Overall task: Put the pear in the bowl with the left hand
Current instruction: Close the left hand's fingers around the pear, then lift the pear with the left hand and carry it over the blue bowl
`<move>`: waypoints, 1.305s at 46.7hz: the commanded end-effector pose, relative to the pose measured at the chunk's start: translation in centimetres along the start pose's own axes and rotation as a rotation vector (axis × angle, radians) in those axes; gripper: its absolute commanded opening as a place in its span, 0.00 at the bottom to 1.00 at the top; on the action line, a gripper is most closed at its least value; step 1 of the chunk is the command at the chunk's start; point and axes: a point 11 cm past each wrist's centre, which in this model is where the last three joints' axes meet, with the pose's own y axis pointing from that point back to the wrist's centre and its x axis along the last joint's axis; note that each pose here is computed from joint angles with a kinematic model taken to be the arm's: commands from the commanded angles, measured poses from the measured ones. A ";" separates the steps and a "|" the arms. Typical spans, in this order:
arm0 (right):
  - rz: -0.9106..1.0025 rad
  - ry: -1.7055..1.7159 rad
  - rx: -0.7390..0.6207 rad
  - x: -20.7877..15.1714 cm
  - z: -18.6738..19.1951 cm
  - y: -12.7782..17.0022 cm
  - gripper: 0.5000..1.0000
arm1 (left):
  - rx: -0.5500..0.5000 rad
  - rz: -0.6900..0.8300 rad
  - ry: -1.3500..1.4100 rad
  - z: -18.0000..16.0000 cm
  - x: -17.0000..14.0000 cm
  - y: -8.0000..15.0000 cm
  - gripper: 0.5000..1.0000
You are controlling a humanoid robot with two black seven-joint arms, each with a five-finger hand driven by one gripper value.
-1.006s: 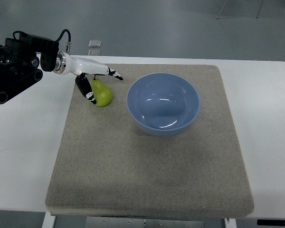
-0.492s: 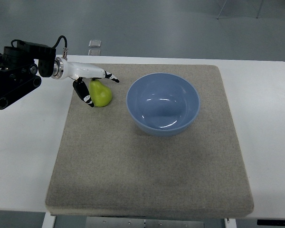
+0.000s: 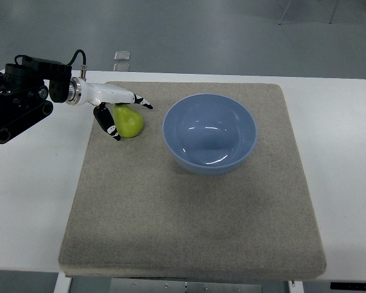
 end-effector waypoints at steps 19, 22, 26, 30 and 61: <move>0.000 0.000 0.000 0.0 0.0 0.0 0.85 | 0.000 -0.003 -0.005 0.0 0.1 0.0 0.00; 0.000 -0.001 0.000 0.0 0.0 0.0 0.85 | 0.000 -0.004 -0.008 0.1 0.1 0.0 0.00; 0.000 0.000 0.000 0.0 0.0 0.0 0.85 | -0.003 -0.004 -0.010 0.2 0.2 0.0 0.00; 0.000 0.000 0.000 0.0 0.0 0.0 0.85 | -0.005 -0.004 -0.012 0.3 0.2 0.0 0.00; 0.000 0.000 0.000 0.0 0.0 0.0 0.85 | -0.085 0.106 -0.057 3.7 5.8 1.4 0.00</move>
